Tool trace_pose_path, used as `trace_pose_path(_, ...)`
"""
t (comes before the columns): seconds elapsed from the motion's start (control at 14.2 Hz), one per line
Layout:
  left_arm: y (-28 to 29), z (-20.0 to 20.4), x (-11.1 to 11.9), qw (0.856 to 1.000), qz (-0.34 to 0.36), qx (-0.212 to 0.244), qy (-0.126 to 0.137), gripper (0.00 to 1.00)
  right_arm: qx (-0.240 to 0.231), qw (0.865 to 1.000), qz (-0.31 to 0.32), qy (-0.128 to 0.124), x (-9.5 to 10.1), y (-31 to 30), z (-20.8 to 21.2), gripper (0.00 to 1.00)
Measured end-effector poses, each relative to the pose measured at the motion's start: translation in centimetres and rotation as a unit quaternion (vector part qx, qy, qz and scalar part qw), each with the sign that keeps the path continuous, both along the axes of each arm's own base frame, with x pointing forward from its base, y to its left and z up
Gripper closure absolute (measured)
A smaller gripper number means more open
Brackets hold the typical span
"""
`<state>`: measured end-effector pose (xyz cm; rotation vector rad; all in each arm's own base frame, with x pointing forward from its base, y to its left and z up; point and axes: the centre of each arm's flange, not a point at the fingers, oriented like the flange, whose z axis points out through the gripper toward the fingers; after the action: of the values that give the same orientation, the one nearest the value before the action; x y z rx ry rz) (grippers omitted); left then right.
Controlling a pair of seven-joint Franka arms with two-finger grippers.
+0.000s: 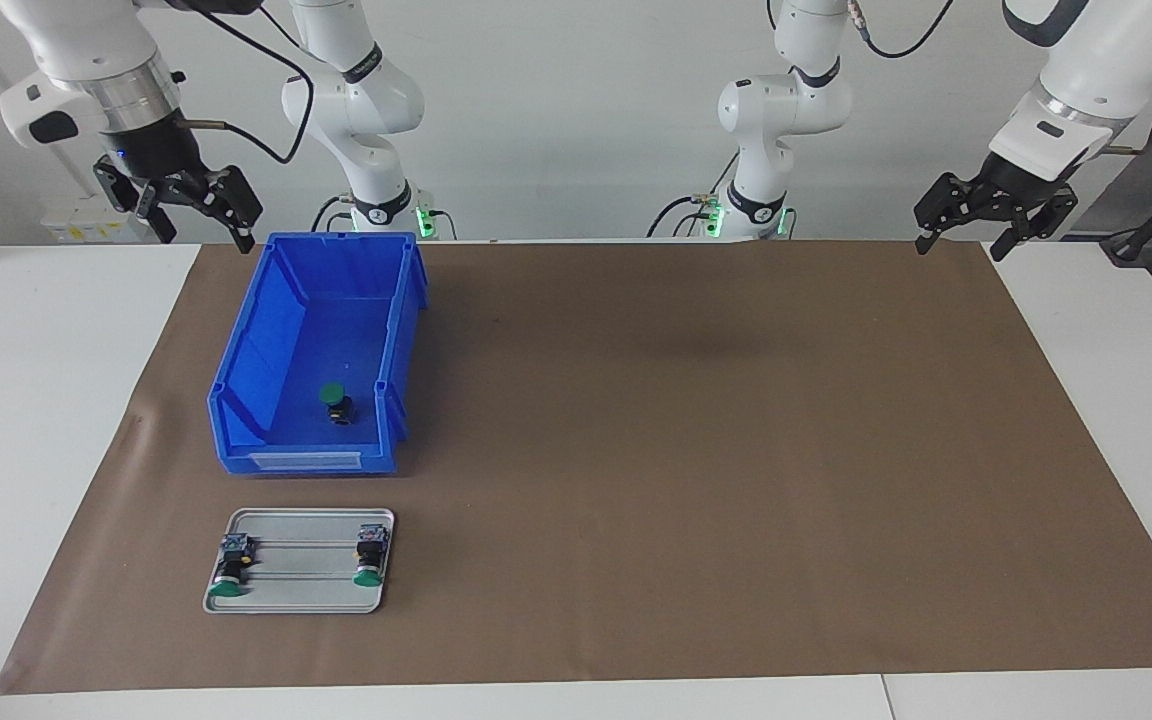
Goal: Place and press button with both arms
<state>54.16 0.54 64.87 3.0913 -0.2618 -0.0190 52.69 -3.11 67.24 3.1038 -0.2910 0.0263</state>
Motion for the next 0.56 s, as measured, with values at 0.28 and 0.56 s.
trace_pose_path(0.28, 0.0, 0.0, 0.0, 1.000, 0.000, 0.000, 0.000, 0.00, 0.001, 1.000, -0.001, 0.020, 0.1, -0.2, -2.1, 0.00)
trace_pose_path(0.56, 0.0, 0.0, 0.0, 1.000, 0.000, 0.000, 0.000, 0.00, -0.003, 1.000, 0.005, 0.021, 0.1, 0.1, -2.1, 0.00)
